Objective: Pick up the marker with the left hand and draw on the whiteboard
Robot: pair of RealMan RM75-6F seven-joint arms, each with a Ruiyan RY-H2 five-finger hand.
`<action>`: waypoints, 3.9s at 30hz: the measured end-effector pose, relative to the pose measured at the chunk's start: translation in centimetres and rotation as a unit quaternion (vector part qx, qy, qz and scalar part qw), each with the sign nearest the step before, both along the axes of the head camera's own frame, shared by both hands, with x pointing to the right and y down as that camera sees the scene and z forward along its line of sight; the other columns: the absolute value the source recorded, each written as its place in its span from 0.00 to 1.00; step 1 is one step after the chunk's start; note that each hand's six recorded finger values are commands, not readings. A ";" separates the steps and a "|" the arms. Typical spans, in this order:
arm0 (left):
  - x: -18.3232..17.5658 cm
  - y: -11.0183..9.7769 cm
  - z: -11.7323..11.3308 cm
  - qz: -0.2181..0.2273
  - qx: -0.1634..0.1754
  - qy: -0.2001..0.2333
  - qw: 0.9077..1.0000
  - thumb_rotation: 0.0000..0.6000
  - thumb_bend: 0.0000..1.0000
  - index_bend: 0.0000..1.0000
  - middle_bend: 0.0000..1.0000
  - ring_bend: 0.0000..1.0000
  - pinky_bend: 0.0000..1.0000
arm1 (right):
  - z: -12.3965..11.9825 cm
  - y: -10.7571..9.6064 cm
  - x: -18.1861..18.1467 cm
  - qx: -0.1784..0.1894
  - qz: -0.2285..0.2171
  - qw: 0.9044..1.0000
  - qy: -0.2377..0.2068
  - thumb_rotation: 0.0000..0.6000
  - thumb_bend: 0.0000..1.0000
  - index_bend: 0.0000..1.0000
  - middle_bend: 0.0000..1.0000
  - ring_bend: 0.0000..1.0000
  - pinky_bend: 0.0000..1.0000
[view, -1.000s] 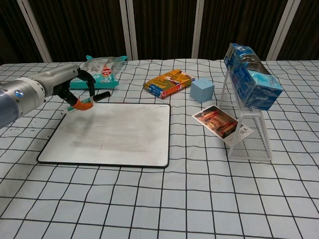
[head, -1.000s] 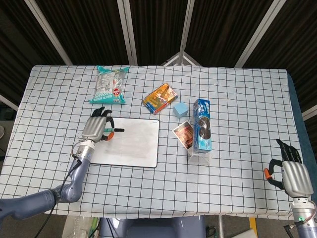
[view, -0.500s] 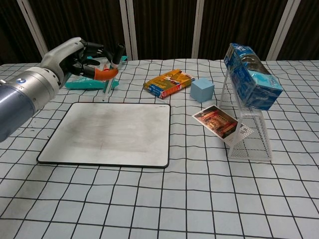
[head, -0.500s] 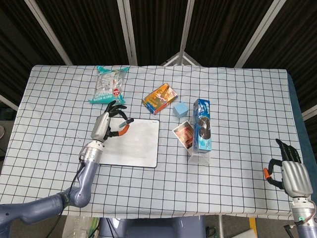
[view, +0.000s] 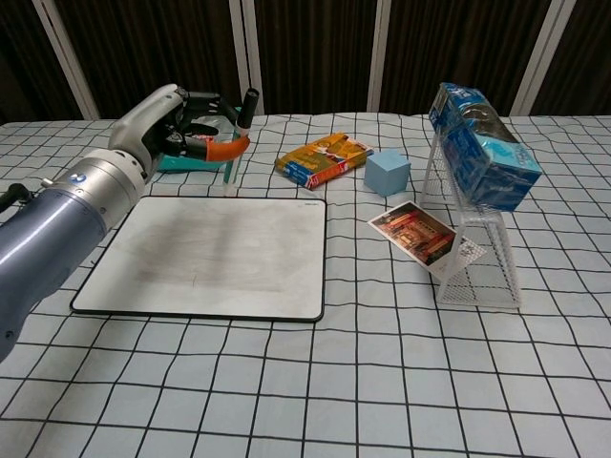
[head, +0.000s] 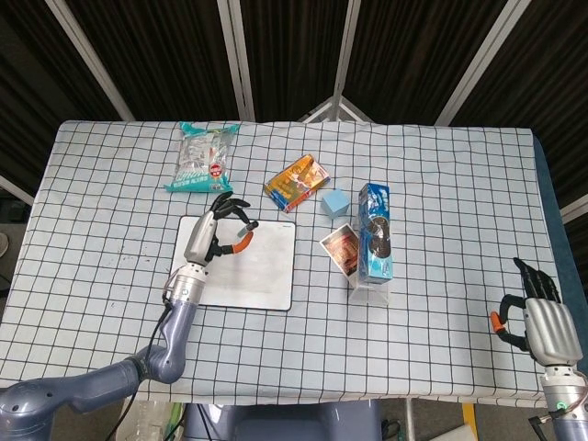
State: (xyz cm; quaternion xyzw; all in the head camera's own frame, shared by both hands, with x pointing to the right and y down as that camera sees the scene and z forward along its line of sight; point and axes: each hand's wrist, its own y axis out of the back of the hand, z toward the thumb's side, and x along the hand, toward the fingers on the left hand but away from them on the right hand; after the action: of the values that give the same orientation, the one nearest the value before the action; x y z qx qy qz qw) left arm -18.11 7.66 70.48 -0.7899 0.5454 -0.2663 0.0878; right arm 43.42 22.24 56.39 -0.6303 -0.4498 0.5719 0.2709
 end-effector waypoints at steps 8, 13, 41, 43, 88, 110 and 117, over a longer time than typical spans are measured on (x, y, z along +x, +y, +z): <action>-0.3 0.0 0.6 -0.005 -0.004 -0.004 1.000 1.00 0.53 0.78 0.31 0.10 0.17 | 0.0 0.0 -0.1 -0.001 0.000 1.000 -0.003 1.00 0.42 0.00 0.00 0.00 0.00; -0.5 0.2 1.2 -0.008 -0.017 -0.001 1.000 1.00 0.53 0.78 0.31 0.10 0.18 | 0.1 0.0 -0.1 -0.002 -0.001 1.000 -0.004 1.00 0.42 0.00 0.00 0.00 0.00; 0.7 1.3 2.9 0.014 -0.037 -0.013 0.999 1.00 0.53 0.79 0.31 0.10 0.18 | 0.2 -0.1 -0.1 -0.004 0.004 1.000 -0.006 1.00 0.42 0.00 0.00 0.00 0.00; 0.8 1.3 2.9 0.014 -0.038 -0.011 0.999 1.00 0.53 0.79 0.31 0.10 0.18 | 0.2 0.0 -0.1 -0.004 0.004 1.000 -0.006 1.00 0.42 0.00 0.00 0.00 0.00; 2.1 4.7 2.3 0.032 -0.062 0.016 0.997 1.00 0.53 0.79 0.31 0.10 0.18 | 0.0 -0.2 0.1 0.006 0.005 1.000 -0.001 1.00 0.42 0.00 0.00 0.00 0.00; 2.2 2.2 0.3 0.033 -0.022 0.018 0.999 1.00 0.53 0.79 0.31 0.10 0.18 | -0.1 -0.1 0.2 0.007 0.009 1.000 -0.002 1.00 0.42 0.00 0.00 0.00 0.00; 3.1 1.5 1.3 0.073 -0.022 -0.019 0.997 1.00 0.53 0.79 0.31 0.10 0.18 | 0.0 -0.2 0.3 0.004 0.011 1.000 -0.004 1.00 0.42 0.00 0.00 0.00 0.00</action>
State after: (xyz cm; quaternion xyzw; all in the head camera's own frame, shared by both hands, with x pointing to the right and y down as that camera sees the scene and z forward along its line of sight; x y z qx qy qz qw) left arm -15.06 9.19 71.77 -0.8243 0.4784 -0.2859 0.0993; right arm 43.68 22.07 56.42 -0.6264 -0.4600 0.5708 0.2649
